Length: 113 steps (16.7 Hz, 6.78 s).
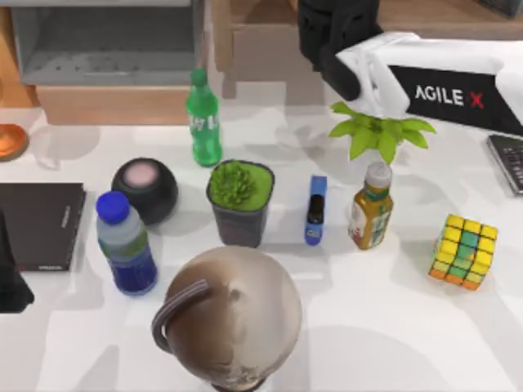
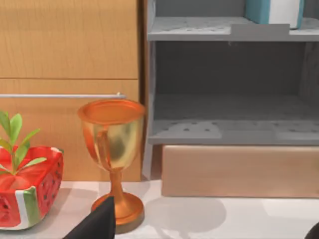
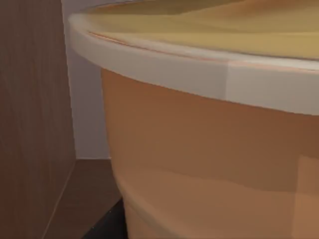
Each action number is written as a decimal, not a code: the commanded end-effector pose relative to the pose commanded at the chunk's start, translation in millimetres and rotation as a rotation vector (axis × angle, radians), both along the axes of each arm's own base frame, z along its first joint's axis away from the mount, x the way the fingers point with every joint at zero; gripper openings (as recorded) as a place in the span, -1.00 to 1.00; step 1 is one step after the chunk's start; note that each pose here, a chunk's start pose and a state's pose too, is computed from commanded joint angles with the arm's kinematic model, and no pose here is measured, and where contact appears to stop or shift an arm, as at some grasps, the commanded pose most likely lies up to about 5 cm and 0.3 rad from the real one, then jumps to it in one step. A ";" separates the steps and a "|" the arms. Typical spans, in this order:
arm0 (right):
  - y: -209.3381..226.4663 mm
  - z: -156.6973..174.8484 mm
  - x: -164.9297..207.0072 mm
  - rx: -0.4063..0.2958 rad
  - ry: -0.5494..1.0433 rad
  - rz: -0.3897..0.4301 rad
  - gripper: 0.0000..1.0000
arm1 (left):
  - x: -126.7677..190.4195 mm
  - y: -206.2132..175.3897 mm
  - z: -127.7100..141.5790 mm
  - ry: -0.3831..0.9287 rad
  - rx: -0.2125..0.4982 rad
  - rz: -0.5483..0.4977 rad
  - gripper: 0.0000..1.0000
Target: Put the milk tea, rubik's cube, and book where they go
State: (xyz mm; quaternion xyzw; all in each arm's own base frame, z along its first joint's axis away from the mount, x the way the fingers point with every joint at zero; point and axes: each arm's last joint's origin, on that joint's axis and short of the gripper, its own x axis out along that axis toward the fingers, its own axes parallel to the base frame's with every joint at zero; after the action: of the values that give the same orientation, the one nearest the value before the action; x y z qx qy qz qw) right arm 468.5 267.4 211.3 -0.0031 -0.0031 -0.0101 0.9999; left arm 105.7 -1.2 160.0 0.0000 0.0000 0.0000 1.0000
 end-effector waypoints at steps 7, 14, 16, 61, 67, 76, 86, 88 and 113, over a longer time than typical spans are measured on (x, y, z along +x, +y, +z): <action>-0.3 6.2 -47.1 0.003 -0.001 -0.011 -1.00 | 0.0 0.0 0.0 0.000 0.000 0.000 1.00; 3.1 9.8 -78.6 -0.001 0.000 0.008 -1.00 | 0.0 0.0 0.0 0.000 0.000 0.000 1.00; 1.7 8.2 -76.3 -0.002 0.004 0.005 -1.00 | 0.0 0.0 0.0 0.000 0.000 0.000 1.00; -442.4 -133.1 -173.3 -0.002 -0.001 0.009 -0.70 | 0.0 0.0 0.0 0.000 0.000 0.000 1.00; -442.4 -133.1 -173.3 -0.002 -0.001 0.009 0.21 | 0.0 0.0 0.0 0.000 0.000 0.000 1.00; -442.4 -133.1 -173.3 -0.002 -0.001 0.009 1.00 | 0.0 0.0 0.0 0.000 0.000 0.000 1.00; -442.2 -133.3 -195.4 -0.001 -0.001 0.010 1.00 | 0.0 0.0 0.0 0.000 0.000 0.000 1.00; -441.8 -133.2 -203.0 -0.001 -0.001 0.010 1.00 | 0.0 0.0 0.0 0.000 0.000 0.000 1.00; -445.0 -50.6 -180.8 0.040 -0.006 0.016 1.00 | 0.0 0.0 0.0 0.000 0.000 0.000 1.00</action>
State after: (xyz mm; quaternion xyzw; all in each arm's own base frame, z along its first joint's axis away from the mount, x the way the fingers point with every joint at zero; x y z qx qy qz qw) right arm 287.7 -177.5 160.7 0.0170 -0.0058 -0.0021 0.9998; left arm 105.7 -1.2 160.0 0.0000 0.0000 0.0000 1.0000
